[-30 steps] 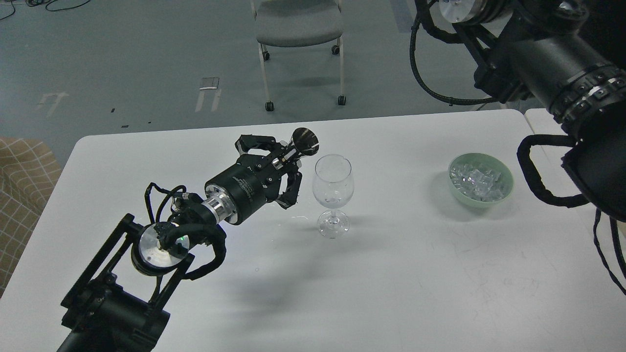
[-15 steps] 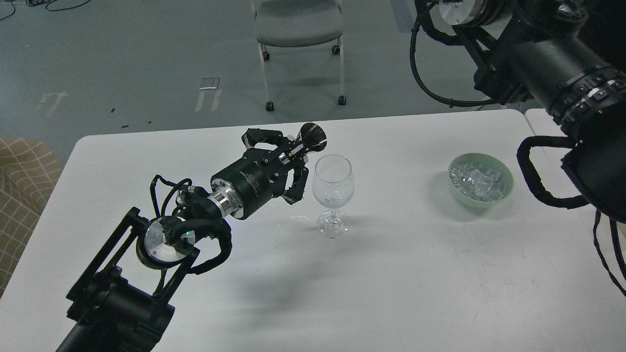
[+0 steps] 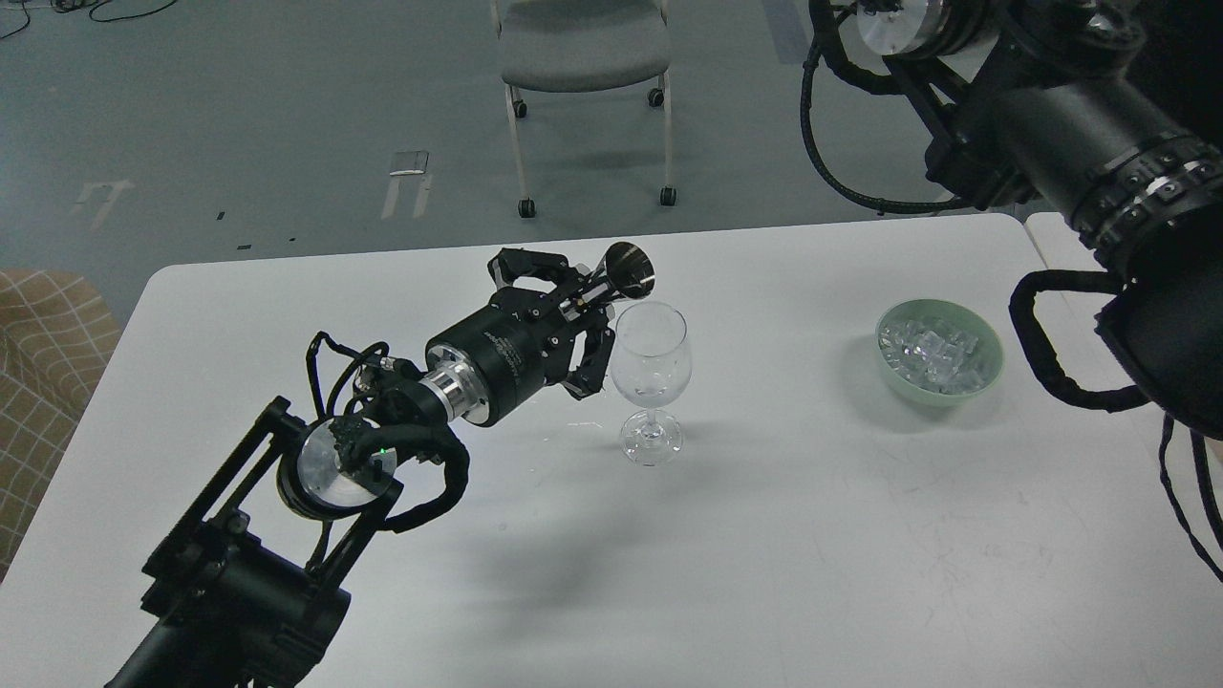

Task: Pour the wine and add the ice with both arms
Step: 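Tilt the jigger over the wine glass with the left gripper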

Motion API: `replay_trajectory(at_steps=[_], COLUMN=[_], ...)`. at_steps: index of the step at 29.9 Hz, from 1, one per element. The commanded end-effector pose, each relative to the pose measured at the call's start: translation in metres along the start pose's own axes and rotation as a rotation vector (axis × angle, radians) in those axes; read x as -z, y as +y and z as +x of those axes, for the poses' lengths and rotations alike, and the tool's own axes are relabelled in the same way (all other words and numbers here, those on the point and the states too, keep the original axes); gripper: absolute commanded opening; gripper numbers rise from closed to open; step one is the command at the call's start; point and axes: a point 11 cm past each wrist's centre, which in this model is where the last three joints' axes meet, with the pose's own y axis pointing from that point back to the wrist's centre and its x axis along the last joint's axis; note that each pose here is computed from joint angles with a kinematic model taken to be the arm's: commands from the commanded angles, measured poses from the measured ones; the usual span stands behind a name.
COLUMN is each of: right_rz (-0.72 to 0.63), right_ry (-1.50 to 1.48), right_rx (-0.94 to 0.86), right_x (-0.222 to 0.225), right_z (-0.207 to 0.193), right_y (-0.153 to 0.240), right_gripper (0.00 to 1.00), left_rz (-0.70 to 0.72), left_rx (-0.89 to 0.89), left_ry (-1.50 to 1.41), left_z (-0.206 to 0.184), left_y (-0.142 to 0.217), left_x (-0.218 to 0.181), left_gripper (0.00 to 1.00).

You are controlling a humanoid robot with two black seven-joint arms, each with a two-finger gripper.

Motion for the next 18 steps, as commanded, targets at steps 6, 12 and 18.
replay_trajectory(at_steps=[6, 12, 18], right_rz=[-0.005, -0.003, -0.003], right_ry=[-0.004, -0.004, -0.003], right_rx=[-0.001, 0.004, 0.005], right_x=[-0.0032, -0.0023, -0.003], right_z=[0.001, -0.0002, -0.0004], right_y=[0.0008, 0.0005, 0.0007], right_gripper=[1.0, 1.0, 1.0], left_rz=[-0.005, 0.029, 0.05], left_rx=[-0.02, -0.045, -0.07], left_ry=[-0.057, -0.143, -0.172], left_z=[0.0017, 0.0015, 0.003], left_y=[-0.0005, -0.0032, -0.0037], left_x=[-0.0025, 0.0015, 0.0044], left_gripper=[0.0, 0.0, 0.0])
